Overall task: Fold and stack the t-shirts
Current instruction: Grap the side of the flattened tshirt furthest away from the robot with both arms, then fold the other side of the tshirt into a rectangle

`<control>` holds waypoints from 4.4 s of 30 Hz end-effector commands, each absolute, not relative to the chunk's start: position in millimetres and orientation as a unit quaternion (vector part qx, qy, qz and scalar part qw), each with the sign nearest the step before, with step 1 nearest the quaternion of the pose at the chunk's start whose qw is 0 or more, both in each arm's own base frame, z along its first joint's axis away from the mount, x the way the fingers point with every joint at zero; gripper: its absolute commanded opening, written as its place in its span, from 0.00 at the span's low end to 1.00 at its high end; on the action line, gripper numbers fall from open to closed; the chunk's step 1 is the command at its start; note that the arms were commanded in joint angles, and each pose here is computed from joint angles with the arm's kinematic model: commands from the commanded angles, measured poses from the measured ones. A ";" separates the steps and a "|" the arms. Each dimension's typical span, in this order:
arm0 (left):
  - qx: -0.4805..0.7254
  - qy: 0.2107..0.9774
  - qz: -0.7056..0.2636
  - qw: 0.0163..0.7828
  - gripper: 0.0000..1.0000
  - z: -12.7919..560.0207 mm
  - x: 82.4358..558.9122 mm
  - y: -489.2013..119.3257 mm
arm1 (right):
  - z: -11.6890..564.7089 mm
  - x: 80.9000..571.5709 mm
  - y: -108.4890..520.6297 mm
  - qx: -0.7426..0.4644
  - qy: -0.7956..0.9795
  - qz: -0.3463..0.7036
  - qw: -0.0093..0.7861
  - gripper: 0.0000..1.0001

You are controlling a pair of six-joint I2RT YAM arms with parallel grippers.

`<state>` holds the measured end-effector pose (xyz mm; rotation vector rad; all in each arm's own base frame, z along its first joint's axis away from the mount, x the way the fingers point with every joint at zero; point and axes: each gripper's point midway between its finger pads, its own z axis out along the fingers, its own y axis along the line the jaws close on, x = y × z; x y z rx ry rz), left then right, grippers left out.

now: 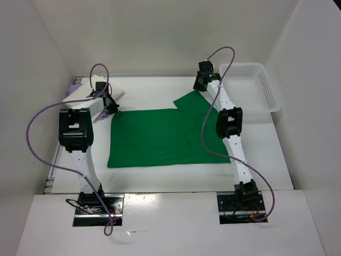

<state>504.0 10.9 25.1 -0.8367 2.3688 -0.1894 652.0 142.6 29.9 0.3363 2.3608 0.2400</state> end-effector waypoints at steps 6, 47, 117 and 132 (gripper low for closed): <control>-0.312 0.883 -0.087 0.340 0.00 56.2 511.6 8.1 | 53.3 644.0 155.2 0.118 0.918 0.098 0.365 0.02; -0.311 0.876 -0.072 0.363 0.00 107.6 388.5 29.4 | 160.1 333.2 46.7 0.191 0.930 0.107 0.295 0.00; -0.334 0.879 -0.209 0.268 0.37 64.0 322.7 -44.7 | 43.1 382.3 171.5 0.038 0.971 0.087 0.219 0.40; -0.297 0.885 -0.236 0.272 0.35 74.5 346.2 -69.4 | 57.2 350.4 184.5 0.022 0.974 0.107 0.200 0.01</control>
